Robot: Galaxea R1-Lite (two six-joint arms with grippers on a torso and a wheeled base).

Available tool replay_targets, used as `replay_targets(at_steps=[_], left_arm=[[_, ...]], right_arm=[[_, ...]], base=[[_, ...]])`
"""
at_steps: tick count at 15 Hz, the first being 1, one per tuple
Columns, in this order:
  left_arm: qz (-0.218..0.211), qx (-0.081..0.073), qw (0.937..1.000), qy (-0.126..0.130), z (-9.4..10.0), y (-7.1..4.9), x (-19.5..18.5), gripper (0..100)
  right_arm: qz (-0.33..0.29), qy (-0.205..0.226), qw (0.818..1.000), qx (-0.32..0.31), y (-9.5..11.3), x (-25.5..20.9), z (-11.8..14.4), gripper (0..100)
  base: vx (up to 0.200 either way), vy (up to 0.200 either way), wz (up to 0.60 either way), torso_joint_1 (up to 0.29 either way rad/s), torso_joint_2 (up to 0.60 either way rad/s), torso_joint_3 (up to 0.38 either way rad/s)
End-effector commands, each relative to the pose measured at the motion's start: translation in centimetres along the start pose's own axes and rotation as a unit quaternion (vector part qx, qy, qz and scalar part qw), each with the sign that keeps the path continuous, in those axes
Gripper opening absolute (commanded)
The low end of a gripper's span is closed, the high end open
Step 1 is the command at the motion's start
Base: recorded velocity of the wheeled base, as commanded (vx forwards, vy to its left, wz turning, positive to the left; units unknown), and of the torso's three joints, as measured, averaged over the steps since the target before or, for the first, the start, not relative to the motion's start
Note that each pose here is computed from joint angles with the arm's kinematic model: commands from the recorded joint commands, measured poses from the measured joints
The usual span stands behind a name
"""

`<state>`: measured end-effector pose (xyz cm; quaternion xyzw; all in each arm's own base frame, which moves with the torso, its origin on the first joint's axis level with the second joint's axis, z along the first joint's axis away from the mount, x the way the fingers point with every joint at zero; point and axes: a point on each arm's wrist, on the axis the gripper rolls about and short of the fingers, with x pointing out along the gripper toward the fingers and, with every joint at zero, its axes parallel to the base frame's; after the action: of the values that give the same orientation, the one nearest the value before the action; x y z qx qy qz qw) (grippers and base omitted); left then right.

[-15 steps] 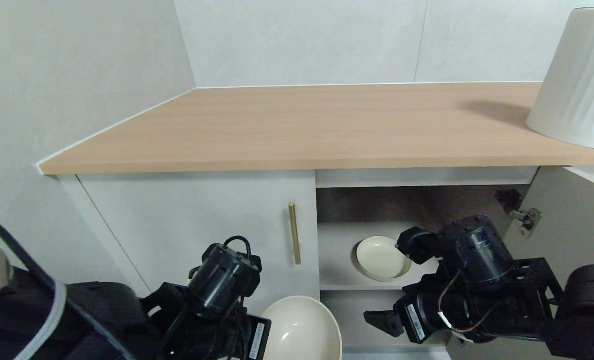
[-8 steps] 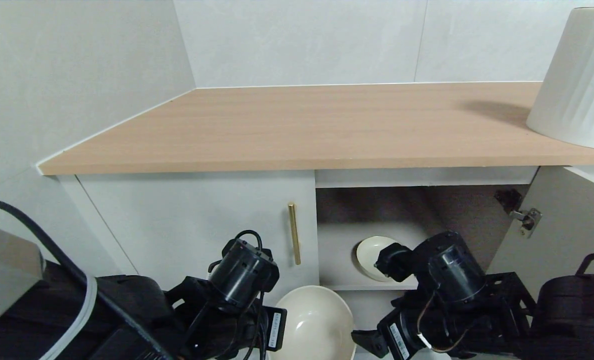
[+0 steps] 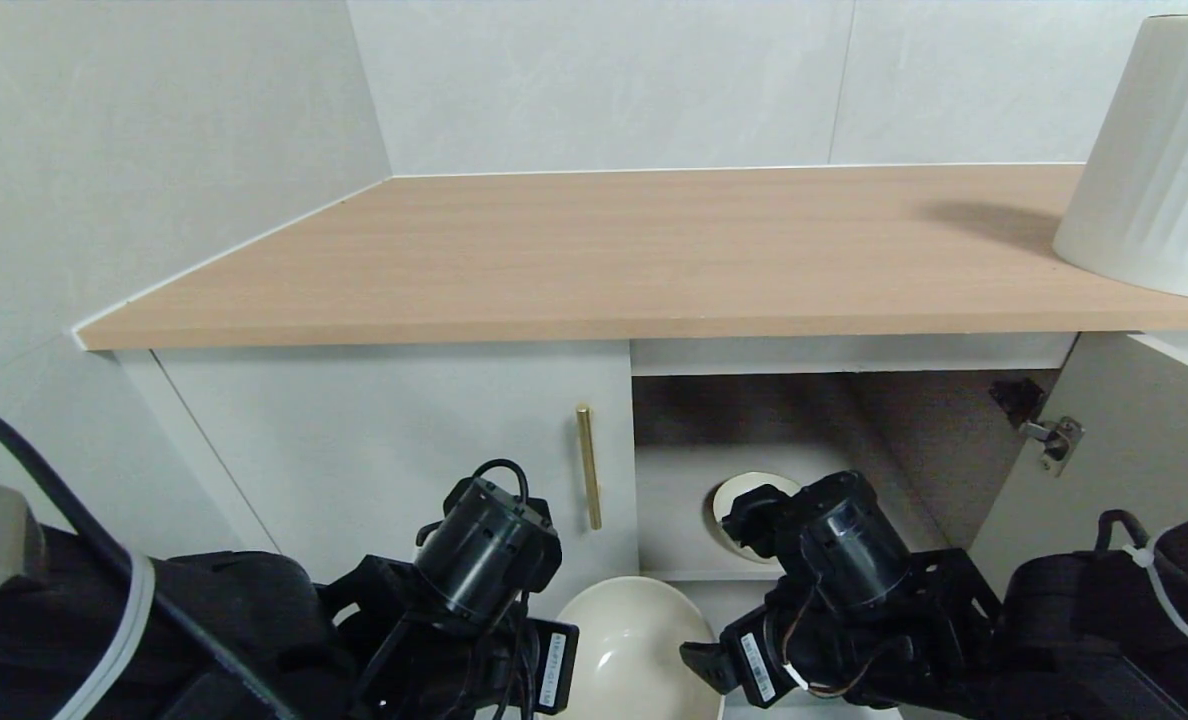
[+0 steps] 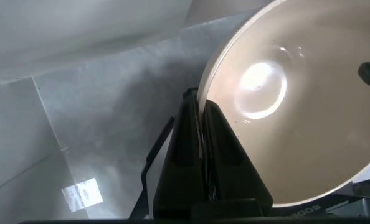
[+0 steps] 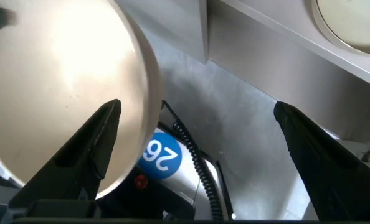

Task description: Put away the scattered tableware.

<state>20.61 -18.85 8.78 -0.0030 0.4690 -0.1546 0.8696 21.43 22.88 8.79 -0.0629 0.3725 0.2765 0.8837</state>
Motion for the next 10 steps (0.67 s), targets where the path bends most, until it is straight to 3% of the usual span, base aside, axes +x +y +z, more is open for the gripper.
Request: replay_targets(at_steps=[1, 2, 10], left_arm=[[0.000, 0.000, 1.0000, 0.000, -0.02, 0.02, -0.03, 0], [-0.001, 0.000, 1.0000, -0.001, 0.00, 0.02, -0.11, 0], [0.001, 0.000, 1.0000, 0.001, -0.04, 0.03, -0.03, 0]], right_arm=[[-0.003, 0.005, 1.000, -0.001, -0.02, 0.32, -0.20, 100], [-0.004, 0.006, 1.000, -0.002, -0.03, 0.37, -0.27, 0], [-0.004, 0.008, 1.000, -0.001, -0.04, 0.45, -0.32, 0]], base=[[0.000, 0.000, 0.00, 0.000, 0.00, 0.000], [0.000, 0.000, 0.00, 0.000, 0.00, 0.000], [0.000, 0.000, 0.00, 0.000, 0.00, 0.000]])
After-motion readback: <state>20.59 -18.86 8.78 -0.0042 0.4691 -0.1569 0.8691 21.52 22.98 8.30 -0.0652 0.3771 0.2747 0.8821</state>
